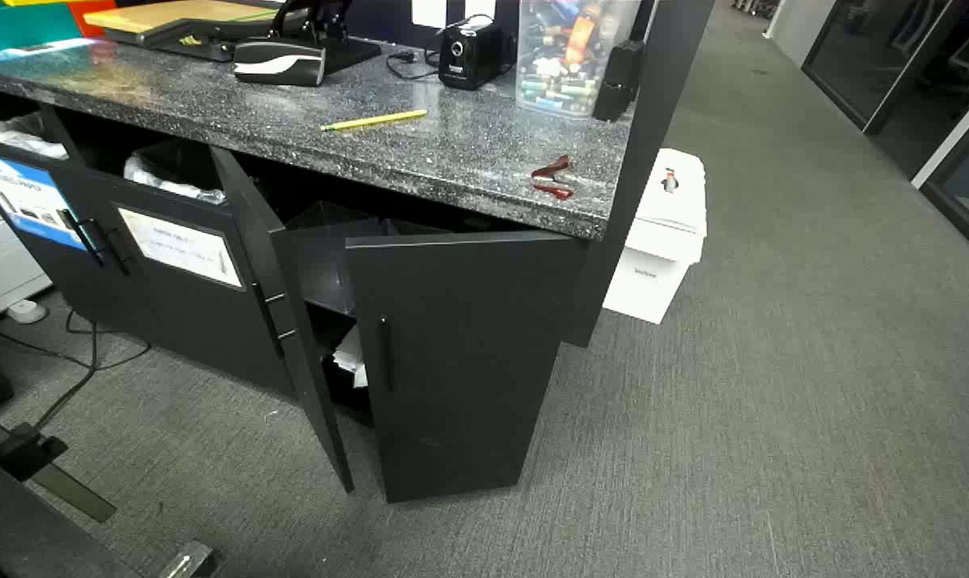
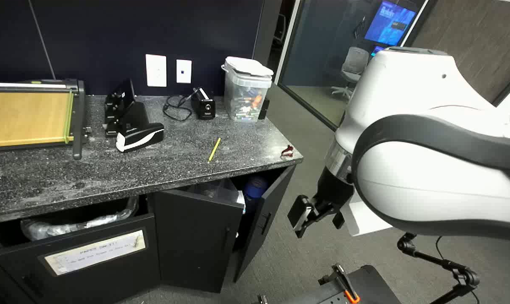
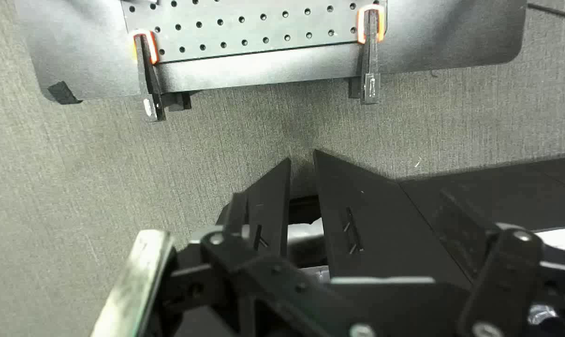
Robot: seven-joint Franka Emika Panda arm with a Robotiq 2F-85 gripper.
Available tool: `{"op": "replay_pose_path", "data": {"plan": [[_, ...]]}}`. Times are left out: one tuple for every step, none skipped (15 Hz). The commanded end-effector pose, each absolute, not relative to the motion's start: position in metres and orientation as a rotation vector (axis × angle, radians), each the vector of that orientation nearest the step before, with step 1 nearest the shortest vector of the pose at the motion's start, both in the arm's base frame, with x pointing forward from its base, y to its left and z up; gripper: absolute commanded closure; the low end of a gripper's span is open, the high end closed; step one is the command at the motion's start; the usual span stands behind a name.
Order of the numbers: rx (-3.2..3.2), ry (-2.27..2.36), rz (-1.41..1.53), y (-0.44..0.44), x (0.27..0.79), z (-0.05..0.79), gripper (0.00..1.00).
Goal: Close the left cabinet door
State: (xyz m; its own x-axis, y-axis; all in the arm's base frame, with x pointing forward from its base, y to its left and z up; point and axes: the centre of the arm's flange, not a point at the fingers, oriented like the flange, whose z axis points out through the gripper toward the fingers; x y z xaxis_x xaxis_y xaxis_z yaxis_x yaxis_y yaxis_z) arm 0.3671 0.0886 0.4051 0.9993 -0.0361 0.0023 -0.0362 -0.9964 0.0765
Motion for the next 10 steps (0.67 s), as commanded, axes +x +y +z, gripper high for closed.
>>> {"op": "replay_pose_path", "data": {"plan": [[3.064, -0.056, 0.001, 0.089, 0.367, 0.405, 0.0], [3.064, -0.056, 0.001, 0.089, 0.367, 0.405, 0.0], [3.064, -0.056, 0.001, 0.089, 0.367, 0.405, 0.0], [3.064, -0.056, 0.001, 0.089, 0.367, 0.405, 0.0], [3.064, -0.056, 0.001, 0.089, 0.367, 0.405, 0.0], [3.064, -0.056, 0.001, 0.089, 0.367, 0.405, 0.0], [3.067, -0.059, 0.011, 0.088, 0.371, 0.403, 0.0], [3.07, -0.07, 0.007, 0.089, 0.385, 0.396, 0.0], [3.074, -0.09, 0.013, 0.089, 0.399, 0.39, 0.0], [3.08, -0.107, 0.025, 0.091, 0.417, 0.381, 0.0]]}}
